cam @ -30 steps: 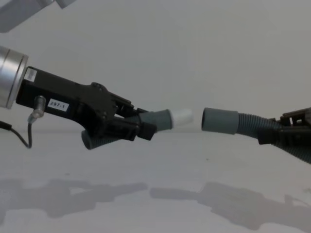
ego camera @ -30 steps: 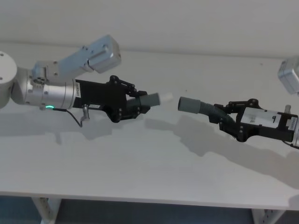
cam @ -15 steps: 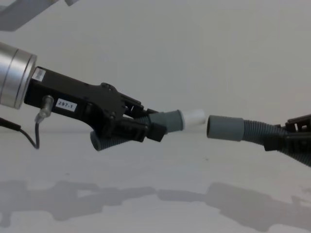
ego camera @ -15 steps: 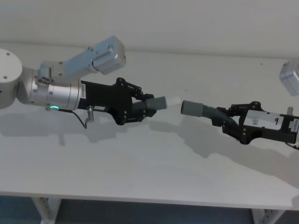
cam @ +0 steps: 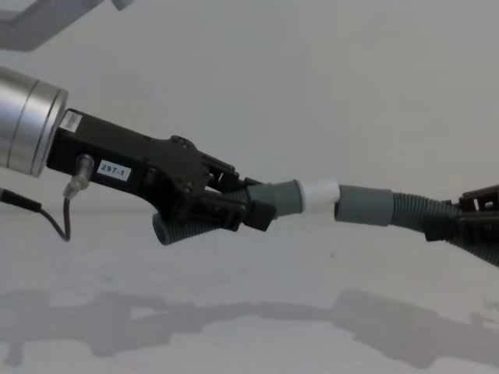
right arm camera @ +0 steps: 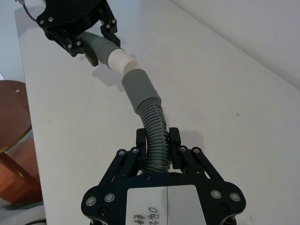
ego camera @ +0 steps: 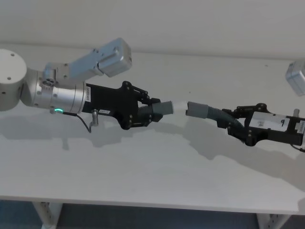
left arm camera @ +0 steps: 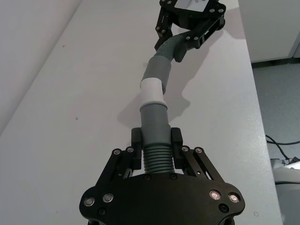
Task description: Use both hands to pick up one end of the pipe from the table, align the ends, and insert them.
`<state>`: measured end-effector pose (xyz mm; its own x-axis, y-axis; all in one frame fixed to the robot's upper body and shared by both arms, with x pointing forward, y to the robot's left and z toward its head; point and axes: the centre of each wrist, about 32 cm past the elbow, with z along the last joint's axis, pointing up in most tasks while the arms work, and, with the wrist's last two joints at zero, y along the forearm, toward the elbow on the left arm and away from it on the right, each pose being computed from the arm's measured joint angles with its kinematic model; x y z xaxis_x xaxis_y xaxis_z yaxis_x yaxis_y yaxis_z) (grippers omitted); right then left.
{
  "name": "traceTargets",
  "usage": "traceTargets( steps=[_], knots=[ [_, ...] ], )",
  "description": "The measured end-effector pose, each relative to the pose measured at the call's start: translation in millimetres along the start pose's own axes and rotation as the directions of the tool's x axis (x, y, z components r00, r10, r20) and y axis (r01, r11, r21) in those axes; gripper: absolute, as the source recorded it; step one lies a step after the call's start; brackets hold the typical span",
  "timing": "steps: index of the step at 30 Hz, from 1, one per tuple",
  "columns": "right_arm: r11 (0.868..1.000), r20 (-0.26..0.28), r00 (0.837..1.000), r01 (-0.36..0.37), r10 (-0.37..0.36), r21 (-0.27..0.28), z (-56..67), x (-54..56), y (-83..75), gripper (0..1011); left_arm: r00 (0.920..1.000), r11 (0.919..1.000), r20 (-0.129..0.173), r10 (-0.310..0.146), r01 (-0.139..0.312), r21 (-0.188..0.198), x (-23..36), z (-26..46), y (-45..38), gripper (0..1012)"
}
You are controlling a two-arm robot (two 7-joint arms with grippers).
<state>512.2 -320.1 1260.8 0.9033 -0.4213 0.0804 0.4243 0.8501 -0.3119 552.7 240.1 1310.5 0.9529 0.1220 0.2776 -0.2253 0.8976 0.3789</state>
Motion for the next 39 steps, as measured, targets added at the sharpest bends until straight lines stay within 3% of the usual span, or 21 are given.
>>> traceTargets(
  steps=[9, 25, 39],
  knots=[
    [1.0, -0.018, 1.0, 0.005, -0.005, 0.002, -1.1, 3.5, -0.6, 278, 0.9999, 0.9998, -0.007, 0.015, -0.015, 0.013, 0.1, 0.3, -0.7, 354],
    [1.0, -0.035, 0.999, 0.004, -0.004, -0.003, -2.7, 8.4, -2.1, 278, 0.9938, 0.9917, -0.008, 0.111, -0.11, 0.066, 1.5, 0.4, 0.9, 354],
    [1.0, -0.045, 0.999, -0.001, 0.0, -0.012, -3.1, 10.6, -1.9, 276, 0.9904, 0.9875, -0.011, 0.138, -0.136, 0.079, 2.3, -0.7, -0.5, 354]
  ],
)
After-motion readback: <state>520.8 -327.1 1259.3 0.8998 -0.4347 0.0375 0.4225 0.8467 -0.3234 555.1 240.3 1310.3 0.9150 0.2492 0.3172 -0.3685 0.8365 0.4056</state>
